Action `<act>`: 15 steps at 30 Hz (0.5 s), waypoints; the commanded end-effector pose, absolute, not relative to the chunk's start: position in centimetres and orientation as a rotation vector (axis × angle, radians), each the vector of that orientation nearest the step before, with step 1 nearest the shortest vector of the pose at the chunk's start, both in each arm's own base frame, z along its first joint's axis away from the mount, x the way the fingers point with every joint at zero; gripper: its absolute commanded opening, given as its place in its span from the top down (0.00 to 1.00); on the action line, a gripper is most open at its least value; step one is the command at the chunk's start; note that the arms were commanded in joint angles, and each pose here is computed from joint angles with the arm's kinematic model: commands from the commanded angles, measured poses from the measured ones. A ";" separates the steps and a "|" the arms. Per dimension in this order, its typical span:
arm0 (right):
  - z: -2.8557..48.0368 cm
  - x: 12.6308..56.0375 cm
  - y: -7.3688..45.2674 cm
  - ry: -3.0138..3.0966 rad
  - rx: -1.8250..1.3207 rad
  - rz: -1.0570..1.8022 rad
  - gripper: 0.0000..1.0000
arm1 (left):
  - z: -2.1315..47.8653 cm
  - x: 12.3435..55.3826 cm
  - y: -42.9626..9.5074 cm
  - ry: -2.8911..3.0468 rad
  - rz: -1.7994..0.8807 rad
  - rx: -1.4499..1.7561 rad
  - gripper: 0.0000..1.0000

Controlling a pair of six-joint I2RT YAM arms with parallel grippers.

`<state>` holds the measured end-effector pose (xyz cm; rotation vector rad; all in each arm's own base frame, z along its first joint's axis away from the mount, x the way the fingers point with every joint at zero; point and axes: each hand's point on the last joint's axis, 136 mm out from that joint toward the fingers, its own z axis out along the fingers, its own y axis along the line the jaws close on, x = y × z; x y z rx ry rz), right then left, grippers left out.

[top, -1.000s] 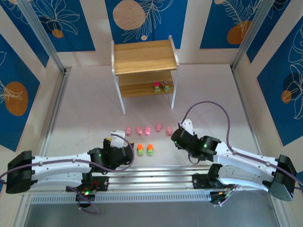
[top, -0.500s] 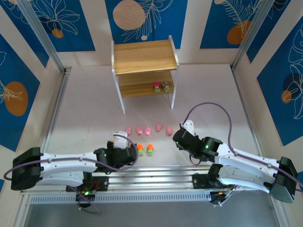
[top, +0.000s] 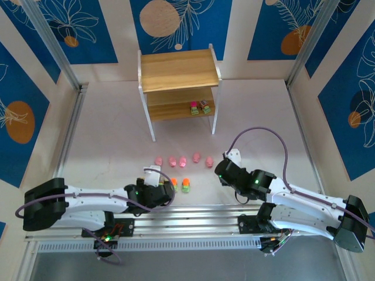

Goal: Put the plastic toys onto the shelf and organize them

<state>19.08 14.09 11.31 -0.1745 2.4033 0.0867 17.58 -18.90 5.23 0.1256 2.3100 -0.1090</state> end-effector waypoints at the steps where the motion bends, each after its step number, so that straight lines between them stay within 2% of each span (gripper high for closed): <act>1: 11.2 19.1 14.0 2.403 -0.162 0.107 0.64 | 4.6 17.4 -19.1 2.320 -0.133 0.110 0.17; 15: 11.2 19.1 14.0 2.410 -0.158 0.109 0.70 | 3.0 17.1 -19.6 2.356 -0.150 0.121 0.26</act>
